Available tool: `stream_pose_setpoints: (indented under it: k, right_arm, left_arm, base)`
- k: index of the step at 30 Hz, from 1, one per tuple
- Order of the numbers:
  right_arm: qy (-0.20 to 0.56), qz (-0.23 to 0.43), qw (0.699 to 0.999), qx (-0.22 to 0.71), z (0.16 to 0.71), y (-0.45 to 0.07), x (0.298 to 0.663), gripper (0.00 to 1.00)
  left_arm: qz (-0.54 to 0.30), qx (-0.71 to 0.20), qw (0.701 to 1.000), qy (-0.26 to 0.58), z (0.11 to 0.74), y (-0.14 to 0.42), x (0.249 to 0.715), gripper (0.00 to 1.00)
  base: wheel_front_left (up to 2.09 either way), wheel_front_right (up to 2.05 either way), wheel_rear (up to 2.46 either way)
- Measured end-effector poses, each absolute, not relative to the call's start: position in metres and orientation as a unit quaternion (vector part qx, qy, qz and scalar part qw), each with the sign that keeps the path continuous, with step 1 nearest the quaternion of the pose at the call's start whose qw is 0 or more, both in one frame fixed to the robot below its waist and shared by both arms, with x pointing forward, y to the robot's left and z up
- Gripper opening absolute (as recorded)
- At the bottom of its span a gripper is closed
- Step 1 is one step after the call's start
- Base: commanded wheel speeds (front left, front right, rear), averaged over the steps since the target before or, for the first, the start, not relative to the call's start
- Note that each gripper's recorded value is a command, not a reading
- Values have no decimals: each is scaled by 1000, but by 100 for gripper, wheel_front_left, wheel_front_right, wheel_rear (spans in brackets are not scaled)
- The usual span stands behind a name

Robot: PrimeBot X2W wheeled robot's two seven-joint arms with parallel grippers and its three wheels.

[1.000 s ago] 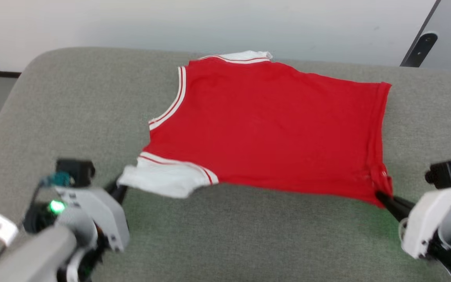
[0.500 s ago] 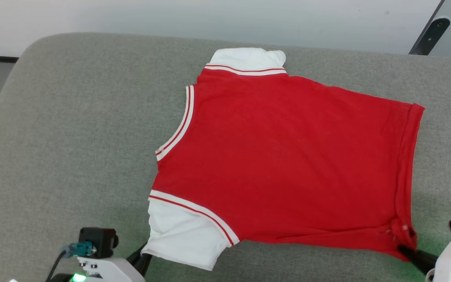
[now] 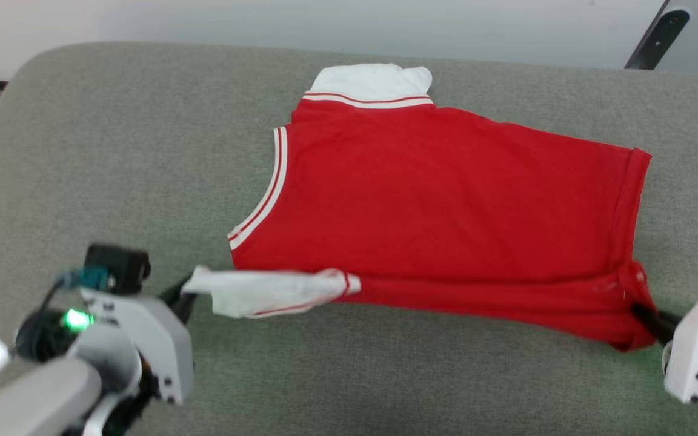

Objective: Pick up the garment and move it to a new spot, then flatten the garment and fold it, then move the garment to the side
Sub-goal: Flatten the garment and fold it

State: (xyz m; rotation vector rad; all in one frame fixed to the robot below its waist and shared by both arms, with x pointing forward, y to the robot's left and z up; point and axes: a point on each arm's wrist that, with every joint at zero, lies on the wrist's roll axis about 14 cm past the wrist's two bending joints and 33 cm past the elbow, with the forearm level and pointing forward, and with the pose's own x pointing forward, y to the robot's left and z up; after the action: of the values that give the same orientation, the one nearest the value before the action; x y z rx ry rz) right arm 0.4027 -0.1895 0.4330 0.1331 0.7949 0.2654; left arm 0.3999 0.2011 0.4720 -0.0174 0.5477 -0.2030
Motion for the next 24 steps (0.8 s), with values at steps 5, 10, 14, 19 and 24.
stream_pose_setpoints:
  k: [5, 10, 14, 19, 24]
  right_arm:
    - [379, 112, 917, 46, 438, -196, 428, 0]
    - [383, 106, 917, 29, 438, -194, 447, 0]
    - [397, 108, 911, 15, 432, -191, 456, 0]
    - [420, 109, 901, 4, 423, -188, 464, 0]
    - [443, 116, 889, -1, 410, -182, 467, 0]
  left_arm:
    - [-129, 17, 956, 262, 482, 193, 436, 0]
    - [-147, 28, 950, 273, 480, 185, 468, 0]
    - [-164, 34, 937, 305, 468, 177, 481, 0]
    - [-172, 32, 914, 366, 446, 173, 488, 0]
    - [-174, 25, 874, 452, 417, 172, 480, 0]
  base:
    - [0, 0, 0]
    - [0, 0, 0]
    - [0, 0, 0]
    - [0, 0, 0]
    - [0, 0, 0]
